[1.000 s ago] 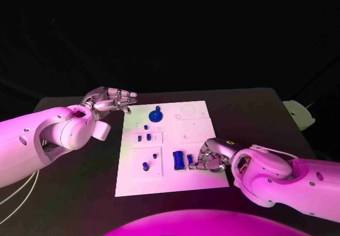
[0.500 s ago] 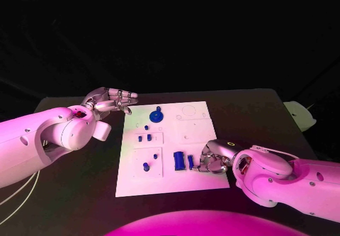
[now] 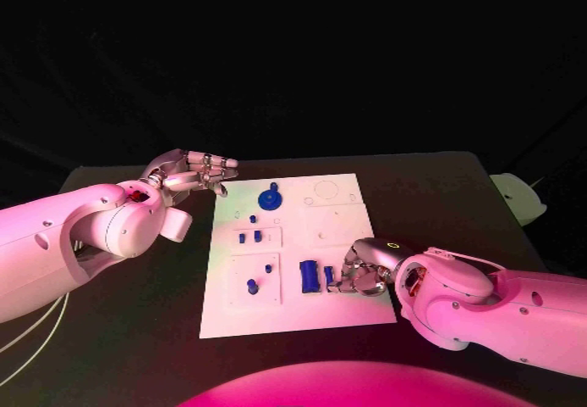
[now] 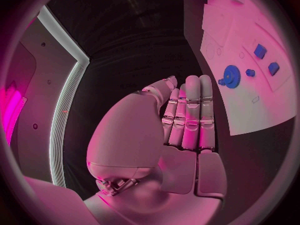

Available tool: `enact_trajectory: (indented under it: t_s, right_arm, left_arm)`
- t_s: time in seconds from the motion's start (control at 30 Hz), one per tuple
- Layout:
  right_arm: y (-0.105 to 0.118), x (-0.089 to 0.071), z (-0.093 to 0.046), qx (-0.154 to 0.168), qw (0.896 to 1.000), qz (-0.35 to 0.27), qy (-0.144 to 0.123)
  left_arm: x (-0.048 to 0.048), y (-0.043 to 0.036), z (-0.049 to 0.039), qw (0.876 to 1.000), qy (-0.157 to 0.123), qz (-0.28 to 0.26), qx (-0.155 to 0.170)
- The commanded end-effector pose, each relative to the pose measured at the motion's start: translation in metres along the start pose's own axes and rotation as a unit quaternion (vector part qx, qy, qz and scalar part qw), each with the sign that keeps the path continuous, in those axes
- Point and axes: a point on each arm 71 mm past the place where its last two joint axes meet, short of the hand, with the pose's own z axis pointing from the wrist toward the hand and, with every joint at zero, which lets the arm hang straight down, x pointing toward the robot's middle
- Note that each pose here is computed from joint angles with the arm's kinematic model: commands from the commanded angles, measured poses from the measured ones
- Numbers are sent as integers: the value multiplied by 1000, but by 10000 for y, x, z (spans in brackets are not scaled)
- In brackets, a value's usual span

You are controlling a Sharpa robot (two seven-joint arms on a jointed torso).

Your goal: Assemble the parts on the task board

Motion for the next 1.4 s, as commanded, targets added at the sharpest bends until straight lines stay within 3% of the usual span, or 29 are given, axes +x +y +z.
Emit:
enact_trajectory:
  t_s: [0.03,0.27,0.47,0.7,0.87,1.03,1.2,1.4]
  right_arm:
    - [1,11,21,-1,1000,-3,5]
    - [-4,22,33,1,1000,-7,12]
    - [28,-2,14,-9,1000,10,-4]
    - [6,-235,36,-47,990,124,-37]
    - [-164,-520,220,-68,969,230,-60]
    - [-419,-849,493,-80,933,336,-104]
    - [-555,-1044,710,-93,908,386,-135]
    - [-665,-1209,981,-101,877,441,-162]
  left_arm:
    - [27,-10,3,1000,10,0,3]
    - [22,-9,3,1000,9,0,3]
    - [22,-9,3,1000,10,0,4]
    - [9,4,16,1000,7,-4,7]
    - [-16,32,39,1000,3,-17,9]
    - [-76,90,85,999,-9,-42,10]
    - [-105,134,151,997,-26,-67,16]
    - [-117,187,313,992,-51,-107,33]
